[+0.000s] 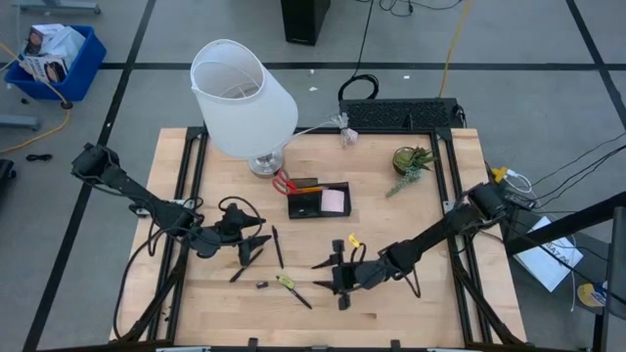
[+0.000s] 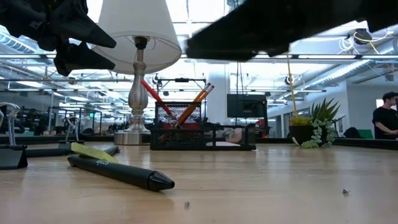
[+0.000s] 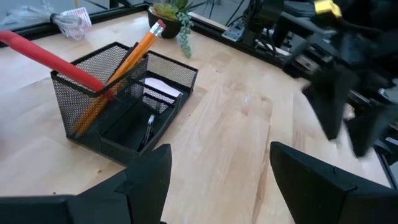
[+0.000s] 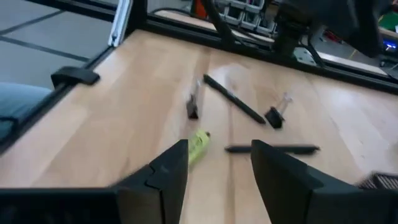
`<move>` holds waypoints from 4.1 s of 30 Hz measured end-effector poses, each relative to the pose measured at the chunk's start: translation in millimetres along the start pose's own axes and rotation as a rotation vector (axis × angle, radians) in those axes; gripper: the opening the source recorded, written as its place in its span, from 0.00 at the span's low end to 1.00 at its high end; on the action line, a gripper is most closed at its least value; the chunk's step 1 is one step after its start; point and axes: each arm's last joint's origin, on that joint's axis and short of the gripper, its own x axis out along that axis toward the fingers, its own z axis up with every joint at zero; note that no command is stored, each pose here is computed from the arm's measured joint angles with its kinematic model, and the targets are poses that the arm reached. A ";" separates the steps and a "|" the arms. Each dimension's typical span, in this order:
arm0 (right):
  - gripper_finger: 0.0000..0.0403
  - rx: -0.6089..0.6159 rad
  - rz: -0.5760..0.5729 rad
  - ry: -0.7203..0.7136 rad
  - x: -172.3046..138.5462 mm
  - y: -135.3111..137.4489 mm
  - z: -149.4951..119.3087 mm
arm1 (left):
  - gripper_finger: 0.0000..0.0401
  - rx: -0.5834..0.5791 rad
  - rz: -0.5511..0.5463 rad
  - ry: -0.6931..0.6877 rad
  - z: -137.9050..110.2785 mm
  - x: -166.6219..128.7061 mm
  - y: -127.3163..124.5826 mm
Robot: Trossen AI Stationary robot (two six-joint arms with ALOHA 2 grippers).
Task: Pick and place office supplies into organizer
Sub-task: Put the yellow eraser into the bottom left compartment of the desk organizer
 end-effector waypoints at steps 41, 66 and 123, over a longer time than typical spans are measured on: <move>0.48 0.105 -0.091 0.271 108.0 25.2 0.3 | 0.68 0.003 -0.008 0.002 0.1 0.1 -0.4; 0.44 0.212 -0.013 0.331 118.0 15.0 -14.5 | 0.68 0.003 -0.006 -0.002 0.3 0.0 -0.4; 0.06 -0.195 -0.330 0.405 99.7 -42.8 21.0 | 0.68 0.003 -0.007 0.006 -0.2 0.0 -0.3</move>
